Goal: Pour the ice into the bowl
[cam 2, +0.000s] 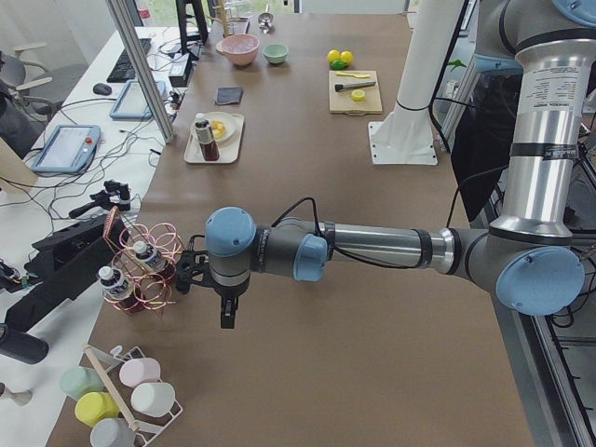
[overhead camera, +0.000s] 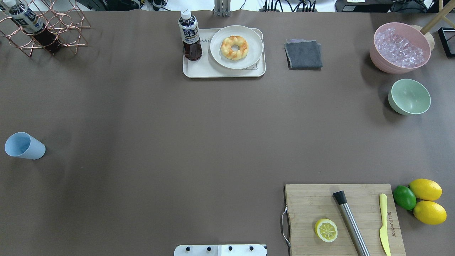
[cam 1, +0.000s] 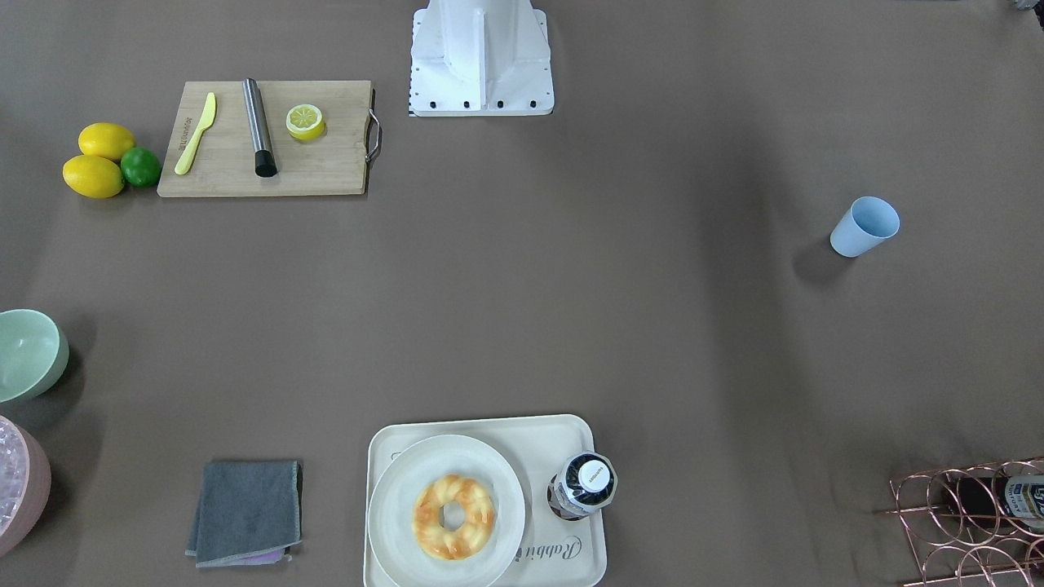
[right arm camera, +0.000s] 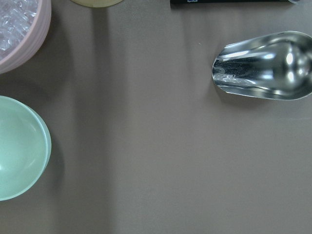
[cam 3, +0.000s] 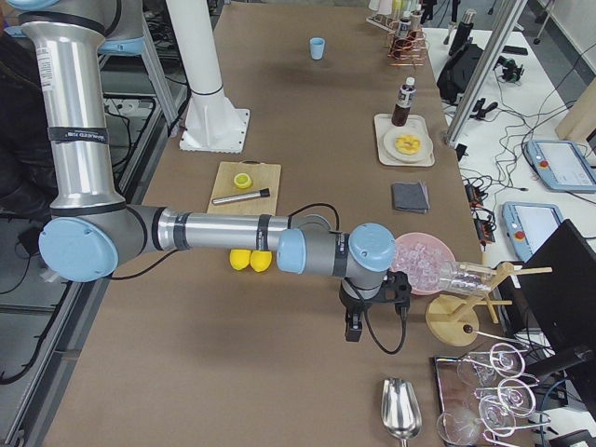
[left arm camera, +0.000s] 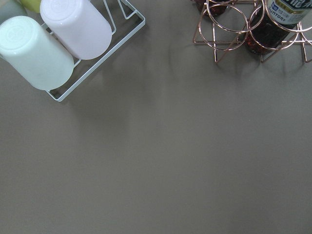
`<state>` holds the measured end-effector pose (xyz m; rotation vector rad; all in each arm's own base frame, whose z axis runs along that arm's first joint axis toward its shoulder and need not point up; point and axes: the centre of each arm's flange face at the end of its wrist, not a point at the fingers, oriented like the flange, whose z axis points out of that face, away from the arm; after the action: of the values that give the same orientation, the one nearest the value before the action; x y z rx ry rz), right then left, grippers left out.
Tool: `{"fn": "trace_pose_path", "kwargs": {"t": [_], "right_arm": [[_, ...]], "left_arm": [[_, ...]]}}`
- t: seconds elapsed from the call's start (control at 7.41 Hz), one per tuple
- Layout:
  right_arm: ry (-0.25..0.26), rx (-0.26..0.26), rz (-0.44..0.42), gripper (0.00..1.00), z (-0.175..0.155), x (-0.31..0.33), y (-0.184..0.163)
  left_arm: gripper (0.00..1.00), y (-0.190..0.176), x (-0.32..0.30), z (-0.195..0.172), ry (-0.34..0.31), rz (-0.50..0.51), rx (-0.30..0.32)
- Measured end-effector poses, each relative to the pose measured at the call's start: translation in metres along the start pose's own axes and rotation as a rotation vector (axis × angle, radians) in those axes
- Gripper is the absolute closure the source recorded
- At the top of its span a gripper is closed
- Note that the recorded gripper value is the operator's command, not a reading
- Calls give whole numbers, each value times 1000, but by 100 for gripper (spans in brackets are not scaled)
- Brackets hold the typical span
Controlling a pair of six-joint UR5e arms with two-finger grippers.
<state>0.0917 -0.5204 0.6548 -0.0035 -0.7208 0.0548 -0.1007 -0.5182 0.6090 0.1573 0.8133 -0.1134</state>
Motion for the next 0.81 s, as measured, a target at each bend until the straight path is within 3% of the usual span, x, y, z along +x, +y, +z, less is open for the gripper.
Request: {"fn": "trace_pose_path", "kwargs": {"t": [0.54, 0.81], "right_arm": [[3, -5, -1, 4, 3, -41, -12], [7, -16, -3, 4, 12, -85, -16]], "left_arm": [[2, 0, 10, -16, -2, -42, 27], [2, 7, 18, -34, -37, -80, 70]]}}
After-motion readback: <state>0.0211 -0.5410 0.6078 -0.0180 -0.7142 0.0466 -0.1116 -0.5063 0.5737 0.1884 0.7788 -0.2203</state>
